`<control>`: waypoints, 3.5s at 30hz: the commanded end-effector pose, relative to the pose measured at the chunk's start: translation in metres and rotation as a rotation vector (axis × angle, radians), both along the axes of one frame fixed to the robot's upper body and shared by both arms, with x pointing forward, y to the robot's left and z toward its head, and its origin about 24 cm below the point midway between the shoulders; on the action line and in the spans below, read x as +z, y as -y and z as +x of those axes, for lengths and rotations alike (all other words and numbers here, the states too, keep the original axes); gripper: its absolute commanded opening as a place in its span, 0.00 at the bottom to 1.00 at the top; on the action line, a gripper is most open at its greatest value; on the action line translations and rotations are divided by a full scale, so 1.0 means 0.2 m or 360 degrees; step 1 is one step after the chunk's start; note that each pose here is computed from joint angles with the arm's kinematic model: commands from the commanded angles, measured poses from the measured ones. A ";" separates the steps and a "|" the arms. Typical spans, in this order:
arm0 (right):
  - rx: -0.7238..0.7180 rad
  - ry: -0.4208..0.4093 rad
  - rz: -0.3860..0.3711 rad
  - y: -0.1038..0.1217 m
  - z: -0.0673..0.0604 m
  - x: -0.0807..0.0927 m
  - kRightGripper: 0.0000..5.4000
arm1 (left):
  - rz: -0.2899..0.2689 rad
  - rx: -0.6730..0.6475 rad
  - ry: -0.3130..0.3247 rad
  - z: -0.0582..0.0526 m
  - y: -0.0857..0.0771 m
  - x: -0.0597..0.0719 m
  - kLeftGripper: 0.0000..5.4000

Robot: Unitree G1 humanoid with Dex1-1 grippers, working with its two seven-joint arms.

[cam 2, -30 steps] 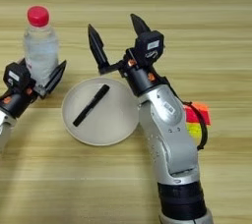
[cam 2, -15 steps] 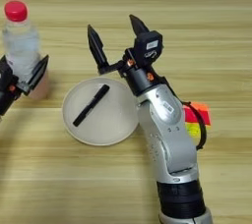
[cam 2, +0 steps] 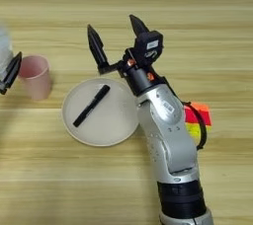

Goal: Move the objects on the table

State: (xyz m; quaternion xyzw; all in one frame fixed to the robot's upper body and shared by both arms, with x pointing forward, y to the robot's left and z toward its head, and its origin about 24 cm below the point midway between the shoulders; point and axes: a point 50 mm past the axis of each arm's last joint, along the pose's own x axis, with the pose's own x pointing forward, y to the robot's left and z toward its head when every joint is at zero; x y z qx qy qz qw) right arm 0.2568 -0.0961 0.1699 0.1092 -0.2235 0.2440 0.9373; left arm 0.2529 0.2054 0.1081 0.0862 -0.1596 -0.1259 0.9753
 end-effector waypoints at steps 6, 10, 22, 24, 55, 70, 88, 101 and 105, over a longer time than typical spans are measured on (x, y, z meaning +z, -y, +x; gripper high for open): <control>0.0022 0.0021 0.0011 -0.01 0.01 0.02 1.00 | 0.0001 0.0128 0.0027 0.00 -0.10 0.02 0.59; 0.0020 0.0019 0.0012 -0.01 0.01 0.02 1.00 | -0.0012 0.0178 0.0013 0.00 -0.13 0.01 0.59; 0.0026 0.0014 0.0015 0.00 0.02 0.01 1.00 | -0.0055 0.0315 -0.0079 0.01 -0.24 -0.09 0.59; 0.0027 0.0014 0.0015 0.00 0.02 0.01 1.00 | -0.0065 0.0323 -0.0095 0.02 -0.24 -0.10 0.59; 0.0022 0.0018 0.0020 0.00 0.03 0.01 1.00 | -0.0117 0.0353 -0.0310 0.14 -0.26 -0.34 0.59; 0.0019 0.0023 0.0023 0.00 0.03 0.01 1.00 | -0.0081 0.0370 -0.0343 0.17 -0.26 -0.37 0.59; 0.0018 0.0025 0.0030 0.00 0.04 0.01 1.00 | -0.0111 0.0399 -0.0408 0.18 -0.27 -0.42 0.59; 0.0018 0.0021 0.0040 0.01 0.04 0.01 1.00 | -0.0152 0.0439 -0.0508 0.19 -0.28 -0.50 0.59; 0.0018 0.0021 0.0039 0.01 0.04 0.01 1.00 | -0.0159 0.0455 -0.0514 0.19 -0.28 -0.51 0.59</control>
